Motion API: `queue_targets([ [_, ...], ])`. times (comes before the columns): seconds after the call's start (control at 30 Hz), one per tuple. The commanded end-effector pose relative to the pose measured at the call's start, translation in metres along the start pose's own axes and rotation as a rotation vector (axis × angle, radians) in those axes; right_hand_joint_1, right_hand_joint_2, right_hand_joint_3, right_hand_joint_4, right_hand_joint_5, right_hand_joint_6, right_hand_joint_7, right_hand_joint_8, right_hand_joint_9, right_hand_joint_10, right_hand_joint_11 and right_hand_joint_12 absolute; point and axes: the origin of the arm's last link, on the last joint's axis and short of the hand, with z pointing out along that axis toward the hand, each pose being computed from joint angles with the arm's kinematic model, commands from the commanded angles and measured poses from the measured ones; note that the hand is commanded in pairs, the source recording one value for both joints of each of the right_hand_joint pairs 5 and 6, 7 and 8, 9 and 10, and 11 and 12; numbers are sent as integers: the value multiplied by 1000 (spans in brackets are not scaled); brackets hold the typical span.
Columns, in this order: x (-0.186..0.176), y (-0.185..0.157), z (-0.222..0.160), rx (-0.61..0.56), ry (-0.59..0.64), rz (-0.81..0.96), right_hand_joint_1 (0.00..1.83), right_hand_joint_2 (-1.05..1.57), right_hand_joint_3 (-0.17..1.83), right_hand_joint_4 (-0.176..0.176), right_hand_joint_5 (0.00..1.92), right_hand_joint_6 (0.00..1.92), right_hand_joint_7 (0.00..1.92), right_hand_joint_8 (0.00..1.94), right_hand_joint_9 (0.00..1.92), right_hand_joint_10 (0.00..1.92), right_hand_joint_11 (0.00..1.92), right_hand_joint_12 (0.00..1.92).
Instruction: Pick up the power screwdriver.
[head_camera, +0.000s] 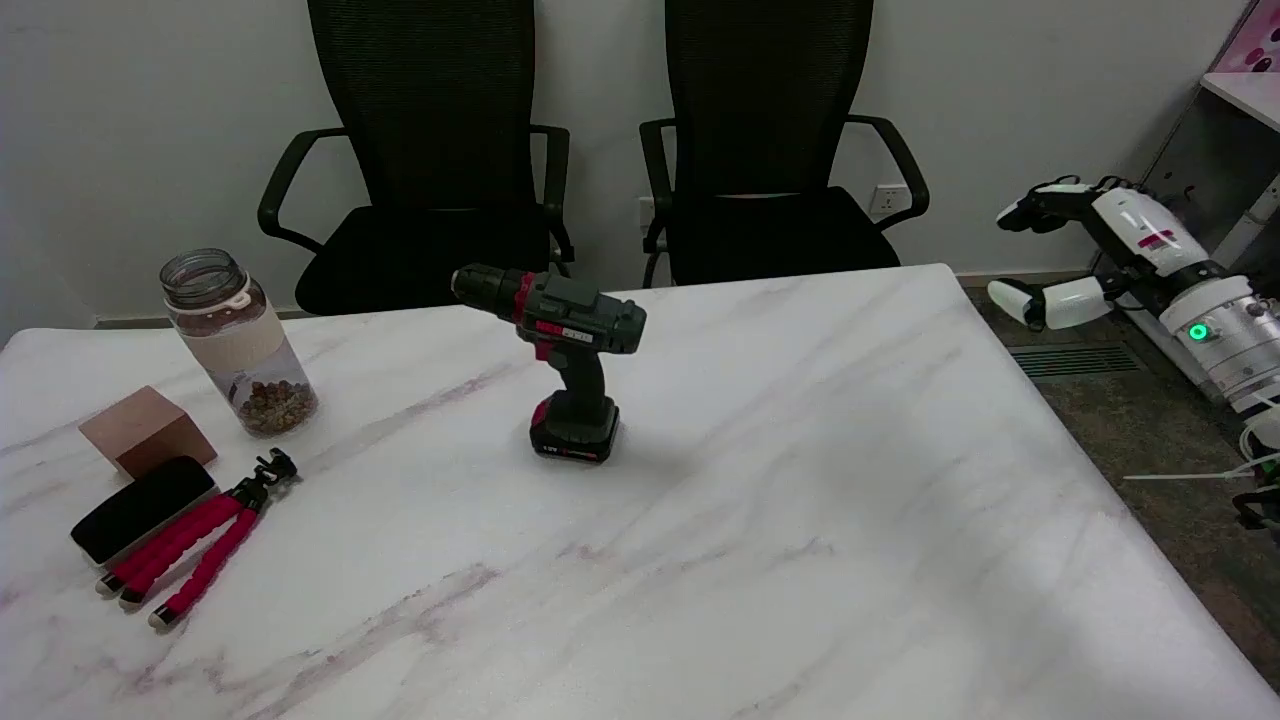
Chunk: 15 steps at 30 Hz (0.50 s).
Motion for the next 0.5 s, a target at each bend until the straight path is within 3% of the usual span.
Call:
queue_targets([
  [0.03, -28, -24, -4, 109, -86, 24, 891, 373, 978, -176, 672, 672, 672, 672, 488, 488, 622, 622],
  [0.5, -51, -50, 2, 139, -132, 45, 858, 393, 959, -176, 670, 670, 670, 670, 491, 491, 630, 630],
])
